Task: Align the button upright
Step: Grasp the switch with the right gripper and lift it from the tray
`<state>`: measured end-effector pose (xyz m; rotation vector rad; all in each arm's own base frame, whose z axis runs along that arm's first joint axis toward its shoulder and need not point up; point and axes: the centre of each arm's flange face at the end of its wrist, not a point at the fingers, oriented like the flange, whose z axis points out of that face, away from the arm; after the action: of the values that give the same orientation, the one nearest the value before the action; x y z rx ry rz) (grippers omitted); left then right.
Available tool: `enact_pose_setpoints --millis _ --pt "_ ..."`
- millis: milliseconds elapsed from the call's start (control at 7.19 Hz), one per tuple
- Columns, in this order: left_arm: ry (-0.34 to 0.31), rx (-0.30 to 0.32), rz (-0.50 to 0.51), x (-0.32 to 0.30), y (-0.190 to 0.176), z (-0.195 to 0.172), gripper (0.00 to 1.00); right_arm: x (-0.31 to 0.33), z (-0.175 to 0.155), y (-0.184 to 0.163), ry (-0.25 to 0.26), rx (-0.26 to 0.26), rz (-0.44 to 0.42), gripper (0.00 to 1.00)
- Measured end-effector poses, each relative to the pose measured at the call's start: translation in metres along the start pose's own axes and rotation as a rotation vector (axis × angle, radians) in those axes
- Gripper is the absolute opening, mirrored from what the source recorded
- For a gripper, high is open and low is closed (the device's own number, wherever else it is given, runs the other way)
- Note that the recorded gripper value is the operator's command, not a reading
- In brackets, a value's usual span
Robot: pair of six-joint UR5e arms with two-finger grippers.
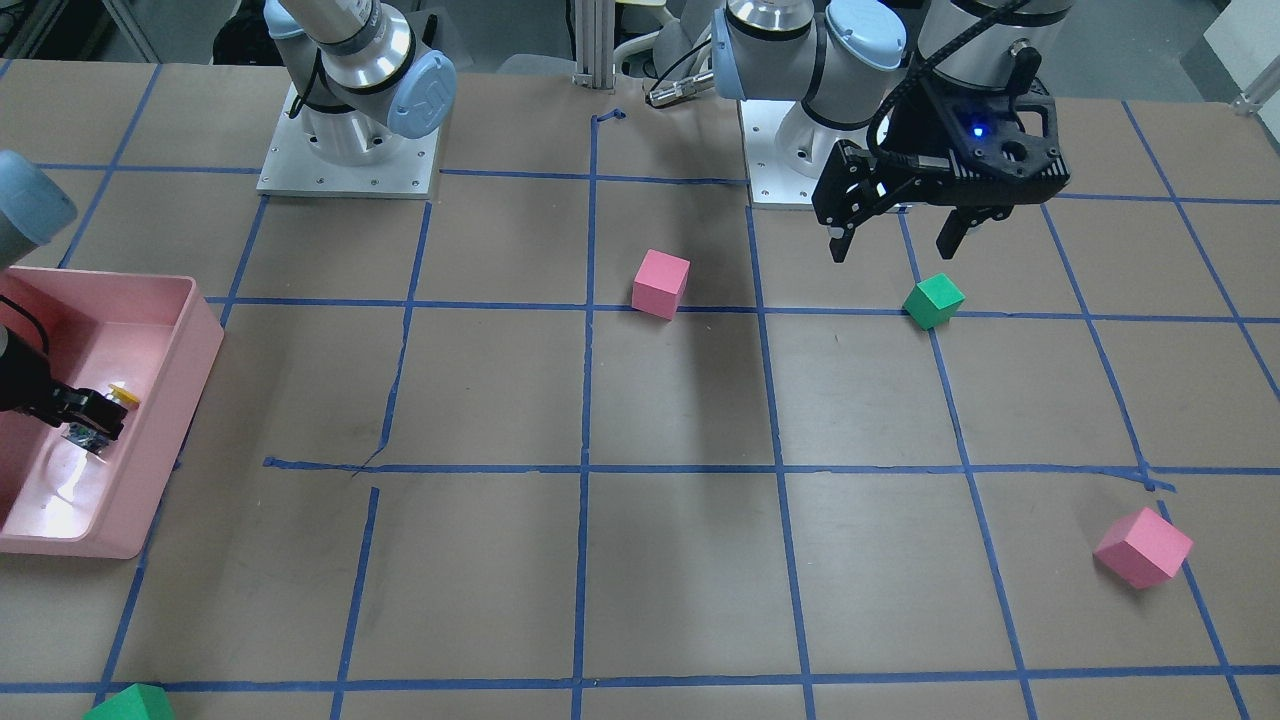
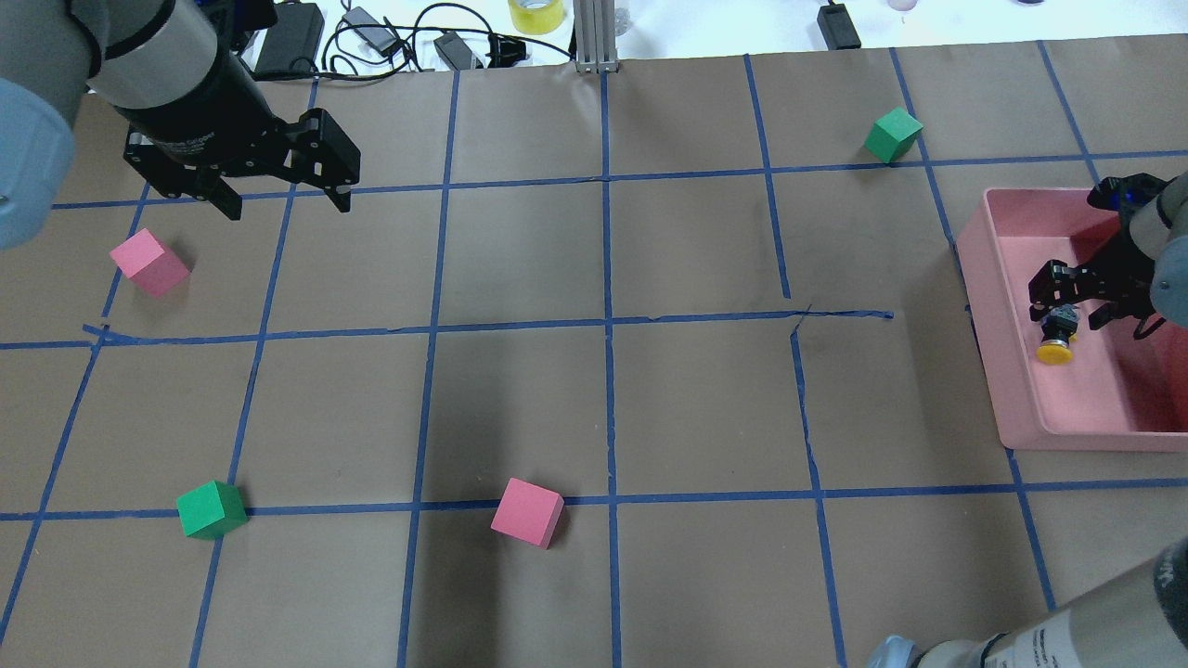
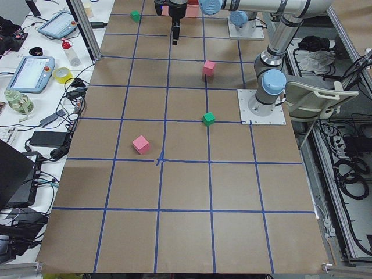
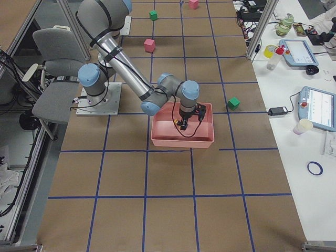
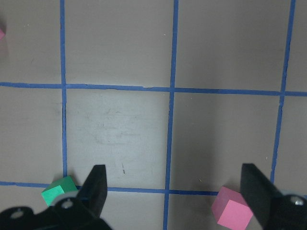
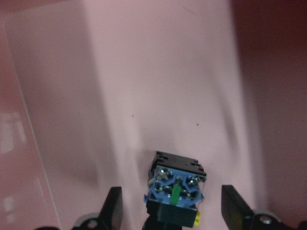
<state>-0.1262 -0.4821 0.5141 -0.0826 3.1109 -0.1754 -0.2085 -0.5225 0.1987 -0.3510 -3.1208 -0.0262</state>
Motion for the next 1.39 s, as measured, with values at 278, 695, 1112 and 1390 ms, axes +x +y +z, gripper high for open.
enact_pose_setpoints --millis 278,695,1112,1390 --pt "0.000 0.000 0.000 -0.0002 0.0001 0.0001 1.00 0.0007 0.0024 0.0004 0.006 -0.008 -0.001 0.51" --pt "0.000 0.000 -0.002 -0.0007 -0.0001 0.0001 1.00 0.0019 0.0035 0.0014 0.017 -0.019 -0.009 0.07" --pt "0.000 -0.001 -0.001 -0.0005 0.0000 0.0002 1.00 0.0023 0.0018 0.0008 0.018 -0.018 -0.040 0.00" --pt "0.000 0.000 -0.001 -0.0007 -0.0001 0.0001 1.00 0.0028 -0.0041 -0.0005 0.020 -0.013 -0.051 0.00"
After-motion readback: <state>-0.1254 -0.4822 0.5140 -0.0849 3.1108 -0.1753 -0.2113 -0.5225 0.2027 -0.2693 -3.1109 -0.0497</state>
